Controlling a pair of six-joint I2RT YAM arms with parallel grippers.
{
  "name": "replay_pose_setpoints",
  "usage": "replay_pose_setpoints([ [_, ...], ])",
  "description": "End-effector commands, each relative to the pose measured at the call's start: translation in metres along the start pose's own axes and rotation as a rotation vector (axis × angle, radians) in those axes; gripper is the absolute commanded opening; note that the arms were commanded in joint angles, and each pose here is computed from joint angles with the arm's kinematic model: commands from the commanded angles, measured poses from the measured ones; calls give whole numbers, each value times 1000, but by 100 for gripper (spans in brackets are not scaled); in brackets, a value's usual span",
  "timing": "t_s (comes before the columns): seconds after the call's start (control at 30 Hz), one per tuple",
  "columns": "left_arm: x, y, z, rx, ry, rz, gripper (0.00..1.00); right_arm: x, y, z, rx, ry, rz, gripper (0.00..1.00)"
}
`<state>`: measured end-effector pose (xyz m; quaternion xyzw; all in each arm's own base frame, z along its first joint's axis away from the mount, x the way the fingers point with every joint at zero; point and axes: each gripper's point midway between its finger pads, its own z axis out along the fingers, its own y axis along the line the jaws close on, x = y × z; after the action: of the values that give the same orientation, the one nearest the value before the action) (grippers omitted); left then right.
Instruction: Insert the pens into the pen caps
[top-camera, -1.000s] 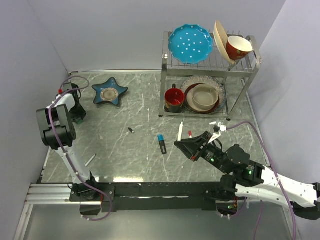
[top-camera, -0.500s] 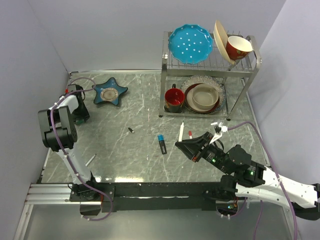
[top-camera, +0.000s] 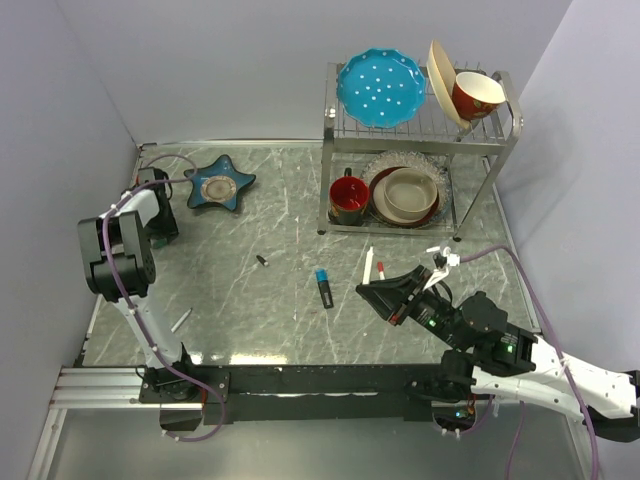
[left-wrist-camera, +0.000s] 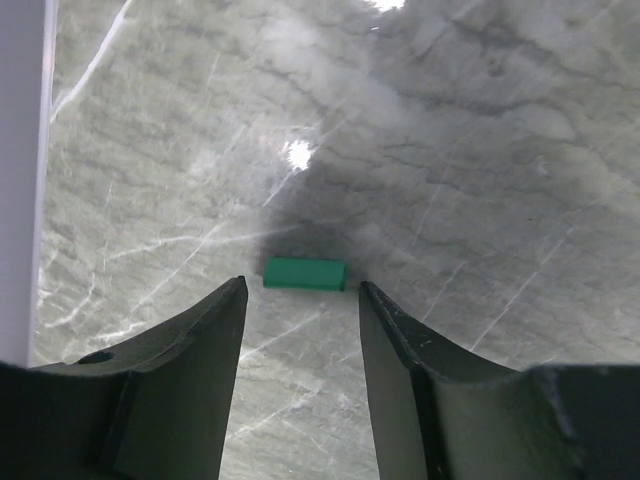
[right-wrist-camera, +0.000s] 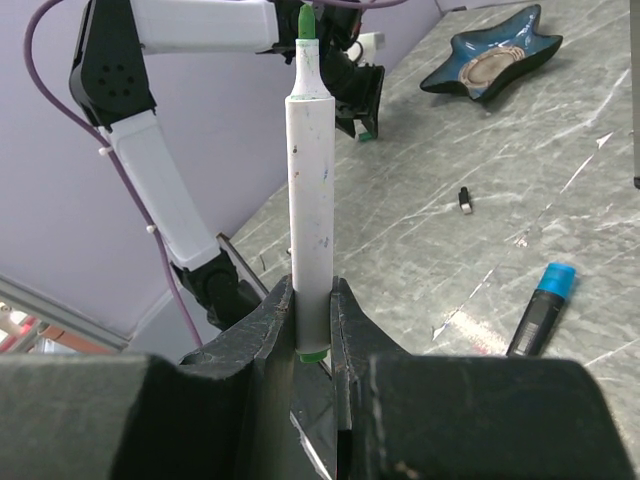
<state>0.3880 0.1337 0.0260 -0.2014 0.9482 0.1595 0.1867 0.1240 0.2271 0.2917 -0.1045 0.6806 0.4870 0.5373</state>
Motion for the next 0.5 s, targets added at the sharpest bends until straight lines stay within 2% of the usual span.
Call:
replay_pose_setpoints([
  [0.0,-12,-8,6,19,-17,55,53,-20,4,-5,-5,-56,4,0],
  [0.23,-7,-8,13,7,4,97,53,-20,2,-11,-4,-59,14,0],
  [0.47,10,-13,17,11,48,138,48,-22,4,-13,-14,-68,28,0],
])
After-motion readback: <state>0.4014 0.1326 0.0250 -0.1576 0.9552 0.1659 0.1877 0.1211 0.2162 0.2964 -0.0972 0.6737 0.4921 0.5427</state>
